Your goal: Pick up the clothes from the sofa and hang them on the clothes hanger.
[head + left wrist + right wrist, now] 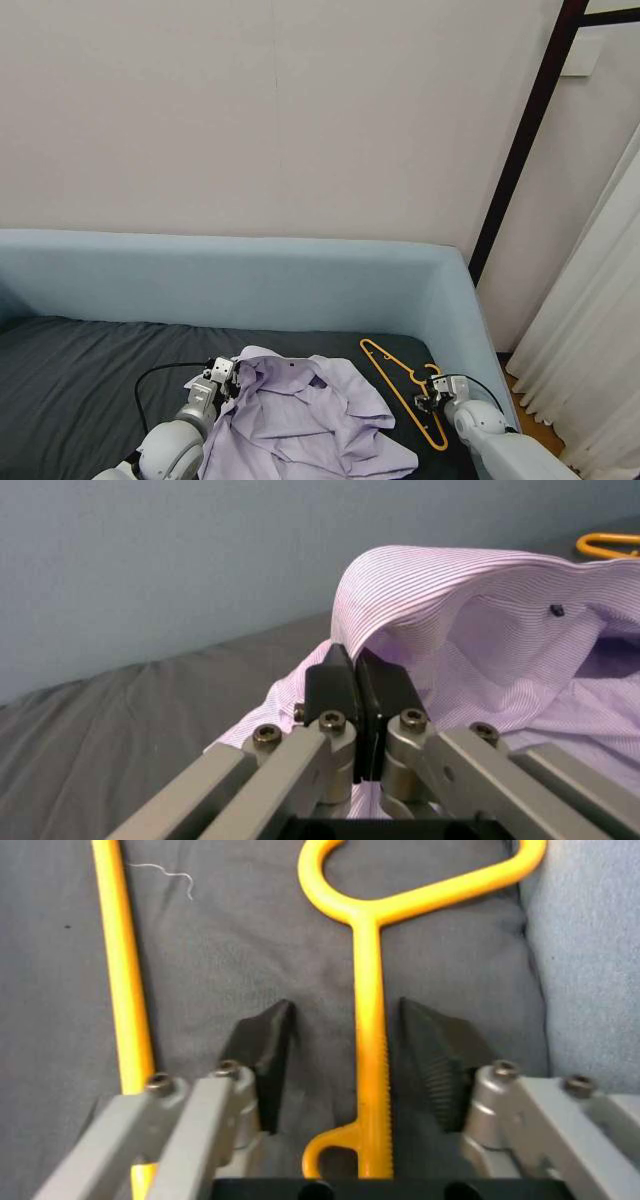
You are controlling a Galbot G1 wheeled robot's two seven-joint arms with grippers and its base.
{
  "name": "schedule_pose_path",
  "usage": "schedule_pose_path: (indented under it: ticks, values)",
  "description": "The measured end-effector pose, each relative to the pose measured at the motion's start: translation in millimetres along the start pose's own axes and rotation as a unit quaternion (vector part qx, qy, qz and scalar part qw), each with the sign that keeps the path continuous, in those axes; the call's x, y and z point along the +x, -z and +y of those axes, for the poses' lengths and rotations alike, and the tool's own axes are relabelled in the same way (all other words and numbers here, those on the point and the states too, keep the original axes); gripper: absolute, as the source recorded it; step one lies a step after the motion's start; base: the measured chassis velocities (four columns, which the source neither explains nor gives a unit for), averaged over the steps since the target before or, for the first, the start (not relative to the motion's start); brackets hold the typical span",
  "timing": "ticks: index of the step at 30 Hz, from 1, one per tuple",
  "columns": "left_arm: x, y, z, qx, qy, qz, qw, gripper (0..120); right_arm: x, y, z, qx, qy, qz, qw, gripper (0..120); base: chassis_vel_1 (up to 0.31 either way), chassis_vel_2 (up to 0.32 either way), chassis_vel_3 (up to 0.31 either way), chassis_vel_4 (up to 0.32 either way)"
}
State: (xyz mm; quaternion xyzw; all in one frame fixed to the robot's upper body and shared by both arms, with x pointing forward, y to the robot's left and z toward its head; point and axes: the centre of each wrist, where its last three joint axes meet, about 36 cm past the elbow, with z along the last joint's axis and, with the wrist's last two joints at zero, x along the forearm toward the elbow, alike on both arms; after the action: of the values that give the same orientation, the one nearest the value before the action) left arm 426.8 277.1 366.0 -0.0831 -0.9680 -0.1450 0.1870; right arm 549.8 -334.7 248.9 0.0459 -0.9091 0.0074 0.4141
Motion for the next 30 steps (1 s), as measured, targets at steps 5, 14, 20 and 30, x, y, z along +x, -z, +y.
schedule_pose_path:
  ticks: [5,14,20,30]
  values:
    - [2,-1,5,-0.006,0.004,0.0,1.0,0,-3,1,-3,-0.014,-0.001,0.008,1.0,23,0.0,0.0,0.0,0.0]
    - [5,-5,2,-0.005,0.001,0.006,1.0,0,1,5,-4,-0.02,0.006,0.006,1.0,5,0.0,0.0,0.0,0.0]
    - [6,-7,1,-0.004,0.001,0.009,1.0,0,14,11,5,0.019,0.014,-0.046,0.999,5,0.0,0.0,0.0,0.0]
    - [6,2,2,0.004,-0.003,0.01,0.9999,0,55,24,30,0.12,0.012,-0.207,0.971,5,0.0,0.0,0.0,0.0]
